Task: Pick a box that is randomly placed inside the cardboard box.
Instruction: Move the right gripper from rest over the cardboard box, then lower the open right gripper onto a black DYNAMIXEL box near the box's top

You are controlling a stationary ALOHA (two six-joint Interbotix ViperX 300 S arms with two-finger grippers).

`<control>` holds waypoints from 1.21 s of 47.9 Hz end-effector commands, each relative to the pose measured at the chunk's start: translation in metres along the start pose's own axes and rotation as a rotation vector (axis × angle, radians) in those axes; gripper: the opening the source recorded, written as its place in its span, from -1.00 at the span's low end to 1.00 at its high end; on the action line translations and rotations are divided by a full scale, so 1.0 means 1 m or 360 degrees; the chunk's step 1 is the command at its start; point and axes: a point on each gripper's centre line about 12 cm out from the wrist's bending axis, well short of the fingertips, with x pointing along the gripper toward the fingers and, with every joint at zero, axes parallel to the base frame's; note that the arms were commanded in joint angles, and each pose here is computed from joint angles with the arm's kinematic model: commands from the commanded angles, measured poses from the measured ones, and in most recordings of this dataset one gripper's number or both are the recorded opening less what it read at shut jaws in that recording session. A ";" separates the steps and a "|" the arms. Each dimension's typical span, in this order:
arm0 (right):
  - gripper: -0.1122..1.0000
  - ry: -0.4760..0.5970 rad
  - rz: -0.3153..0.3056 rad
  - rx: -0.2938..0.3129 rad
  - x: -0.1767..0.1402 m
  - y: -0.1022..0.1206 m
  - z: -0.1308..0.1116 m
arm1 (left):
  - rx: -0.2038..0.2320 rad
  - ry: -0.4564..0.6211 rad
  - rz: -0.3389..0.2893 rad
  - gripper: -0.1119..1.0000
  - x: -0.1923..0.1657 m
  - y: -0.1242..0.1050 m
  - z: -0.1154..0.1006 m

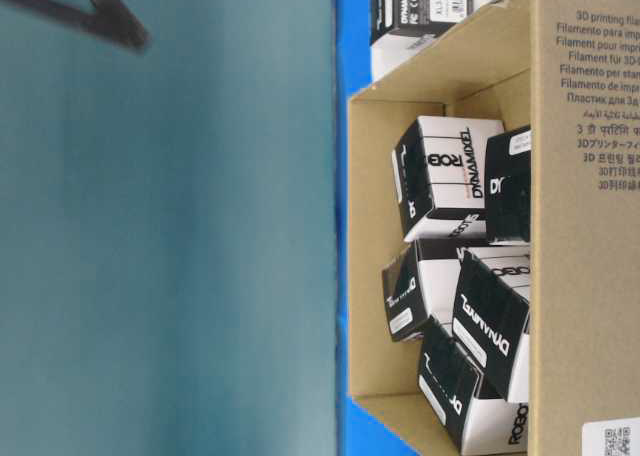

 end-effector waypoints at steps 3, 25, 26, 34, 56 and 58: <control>-0.79 0.0130 -0.0005 -0.0087 0.016 0.002 0.029 | 0.0002 -0.0037 -0.0002 -0.91 0.001 -0.001 0.011; -0.79 0.0496 0.0090 -0.0658 0.085 0.004 0.088 | 0.0002 0.0018 -0.0010 -0.91 0.000 -0.002 0.009; -0.79 0.0501 0.0094 -0.0677 0.089 0.004 0.090 | 0.0005 0.0018 -0.0009 -0.91 0.000 -0.002 0.009; -0.79 0.0555 0.0147 -0.0845 0.118 0.006 0.096 | 0.0004 0.0016 -0.0017 -0.91 0.000 -0.003 0.009; -0.75 0.0631 0.0207 -0.0983 0.154 0.017 0.085 | 0.0009 0.0006 -0.0044 -0.92 0.000 -0.007 0.011; -0.74 0.0621 0.0206 -0.0988 0.155 0.018 0.085 | 0.0009 0.0001 -0.0047 -0.92 0.000 -0.007 0.012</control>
